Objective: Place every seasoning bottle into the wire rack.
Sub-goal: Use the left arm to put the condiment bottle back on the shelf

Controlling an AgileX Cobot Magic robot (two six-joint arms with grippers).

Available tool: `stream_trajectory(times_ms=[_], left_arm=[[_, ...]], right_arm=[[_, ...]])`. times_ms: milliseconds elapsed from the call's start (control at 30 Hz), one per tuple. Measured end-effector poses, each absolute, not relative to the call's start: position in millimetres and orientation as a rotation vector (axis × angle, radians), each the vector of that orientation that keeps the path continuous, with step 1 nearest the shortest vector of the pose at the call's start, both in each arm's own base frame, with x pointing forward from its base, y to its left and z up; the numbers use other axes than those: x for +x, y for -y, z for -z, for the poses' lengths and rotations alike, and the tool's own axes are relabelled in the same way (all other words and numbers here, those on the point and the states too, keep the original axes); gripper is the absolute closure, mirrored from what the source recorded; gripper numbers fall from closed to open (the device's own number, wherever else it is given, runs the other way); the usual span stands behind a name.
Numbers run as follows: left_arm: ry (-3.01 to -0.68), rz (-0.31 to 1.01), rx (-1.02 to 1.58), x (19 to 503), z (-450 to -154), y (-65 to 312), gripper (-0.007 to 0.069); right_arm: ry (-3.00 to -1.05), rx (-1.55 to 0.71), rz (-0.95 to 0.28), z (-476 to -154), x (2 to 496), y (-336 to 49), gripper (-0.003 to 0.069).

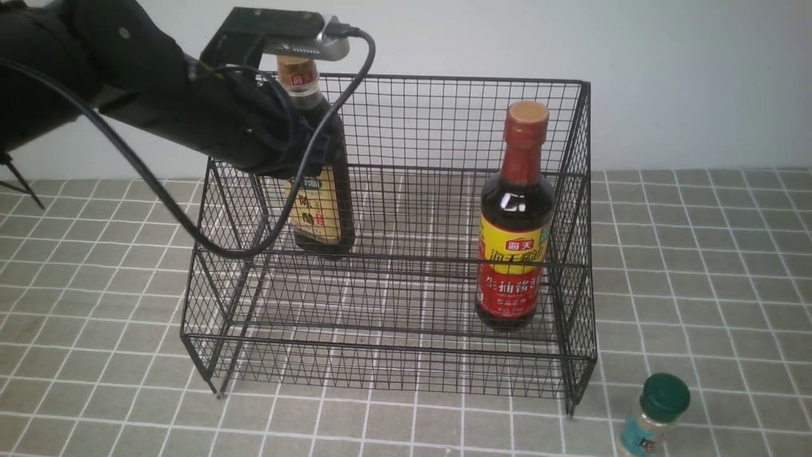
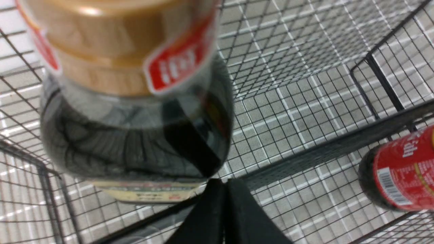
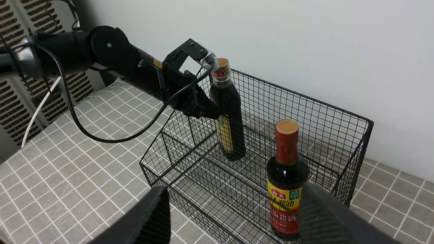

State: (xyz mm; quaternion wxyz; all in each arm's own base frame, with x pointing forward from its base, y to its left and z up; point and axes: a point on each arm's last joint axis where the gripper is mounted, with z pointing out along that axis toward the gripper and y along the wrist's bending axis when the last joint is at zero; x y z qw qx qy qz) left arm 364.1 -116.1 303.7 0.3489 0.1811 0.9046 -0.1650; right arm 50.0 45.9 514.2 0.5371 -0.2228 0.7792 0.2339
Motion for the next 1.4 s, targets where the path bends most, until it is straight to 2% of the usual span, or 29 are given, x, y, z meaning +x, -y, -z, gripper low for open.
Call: stream_trajectory(times_ms=[500,967,1167,1300,1400], left_arm=[[-2.273,0.465,0.358,377.3,-300.1,119.4,0.0632],[-2.17,0.413,0.306,385.6,-306.7,116.2,0.0632],[-2.193,0.425,0.32,383.2,-306.1,116.5,0.0632],[-2.227,0.43,0.386,370.7,-315.4,115.9,0.0632],[-2.209,0.378,0.434,361.7,-328.2,111.8,0.0632]], right_arm=[[-1.854,-0.53,-0.557,-514.2,50.0,-45.9,0.0195],[-1.854,-0.531,-0.558,-514.2,50.0,-45.9,0.0195],[-1.855,-0.532,-0.561,-514.1,49.8,-46.1,0.0195],[-1.865,-0.536,-0.561,-513.2,49.4,-46.1,0.0195],[-1.87,-0.536,-0.561,-512.9,49.3,-46.1,0.0195]])
